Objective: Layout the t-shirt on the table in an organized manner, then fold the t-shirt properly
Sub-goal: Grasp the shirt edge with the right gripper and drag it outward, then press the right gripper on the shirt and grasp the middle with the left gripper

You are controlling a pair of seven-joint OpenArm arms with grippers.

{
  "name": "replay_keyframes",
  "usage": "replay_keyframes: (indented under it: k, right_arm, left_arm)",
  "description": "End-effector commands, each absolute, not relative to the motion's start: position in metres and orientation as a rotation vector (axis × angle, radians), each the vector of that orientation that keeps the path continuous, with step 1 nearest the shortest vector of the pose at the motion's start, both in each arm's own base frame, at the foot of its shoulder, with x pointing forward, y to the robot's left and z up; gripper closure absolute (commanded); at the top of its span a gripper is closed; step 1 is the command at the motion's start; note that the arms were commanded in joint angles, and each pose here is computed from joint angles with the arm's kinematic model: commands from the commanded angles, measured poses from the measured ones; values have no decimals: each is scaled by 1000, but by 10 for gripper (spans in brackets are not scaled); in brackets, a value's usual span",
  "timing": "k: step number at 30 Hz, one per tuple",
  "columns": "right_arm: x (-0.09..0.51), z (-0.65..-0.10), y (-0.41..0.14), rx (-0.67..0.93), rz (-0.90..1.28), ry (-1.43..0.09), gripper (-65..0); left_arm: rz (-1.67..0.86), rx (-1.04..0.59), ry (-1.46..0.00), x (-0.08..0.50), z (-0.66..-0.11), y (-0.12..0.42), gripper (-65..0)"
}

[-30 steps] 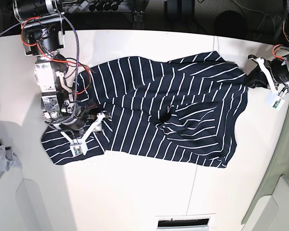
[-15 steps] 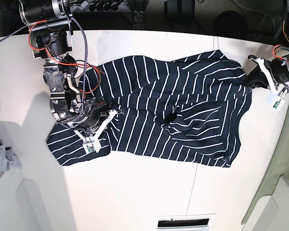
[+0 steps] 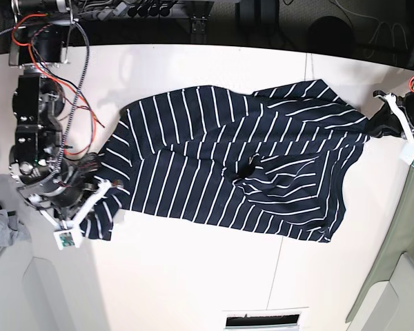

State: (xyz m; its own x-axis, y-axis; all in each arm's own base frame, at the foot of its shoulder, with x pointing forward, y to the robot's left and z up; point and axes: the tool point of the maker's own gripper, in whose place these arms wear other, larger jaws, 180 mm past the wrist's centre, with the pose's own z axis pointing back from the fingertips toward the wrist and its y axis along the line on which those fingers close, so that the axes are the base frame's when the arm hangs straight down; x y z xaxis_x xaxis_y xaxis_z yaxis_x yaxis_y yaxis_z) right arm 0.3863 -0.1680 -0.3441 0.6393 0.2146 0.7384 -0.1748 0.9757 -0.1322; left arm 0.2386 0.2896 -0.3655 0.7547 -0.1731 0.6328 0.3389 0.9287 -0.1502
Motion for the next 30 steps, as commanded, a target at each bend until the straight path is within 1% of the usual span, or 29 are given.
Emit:
replay_keyframes:
  k: [1,5,9,14,17,20,21,22,23,24,25,26,27,30]
  right_arm:
    - [386,-333,-187,-93,209,-879,0]
    - [342,-349,-240,-176,155,-813,0]
    - [287,-360,-276,-189,63,-757,0]
    - [228,-365,-319,-237,-40,-696,0]
    - [203,-368,-336,-249,-85,-674,0]
    - [188,-373,-337,-220,-105,-651,0]
    - [185,-375,-336,-215,-107,-643,0]
    - [182,-377,-336,-209,-109,-636,0]
    - [181,-379,-335,-205,-112,-631,-86]
    - [180,-380,-336,-205,-118,-627,-188]
    - [180,-381,-337,-204,-128,-627,-275]
    - [181,-382,-338,-203,-139,-630,-338]
    - [182,-381,-338,-203,-145,-638,-369]
    - [191,-373,-340,-213,-150,-705,-373]
  left_arm:
    - [-295,-259,-690,245,-353,293,0]
    - [-277,-307,-652,234,-358,287,0]
    - [-264,-331,-622,223,-364,284,0]
    - [-274,-320,-555,213,-371,286,0]
    - [-280,-327,-533,210,-368,289,0]
    - [-283,-349,-531,211,-361,290,0]
    - [-285,-355,-527,211,-359,291,-35]
    - [-285,-362,-523,210,-358,290,-100]
    - [-286,-364,-516,209,-358,290,-163]
    - [-286,-365,-512,209,-358,290,-216]
    - [-286,-365,-511,208,-358,290,-255]
    - [-286,-365,-511,208,-358,290,-274]
    - [-286,-365,-511,208,-358,290,-276]
    - [-287,-364,-511,208,-358,290,-276]
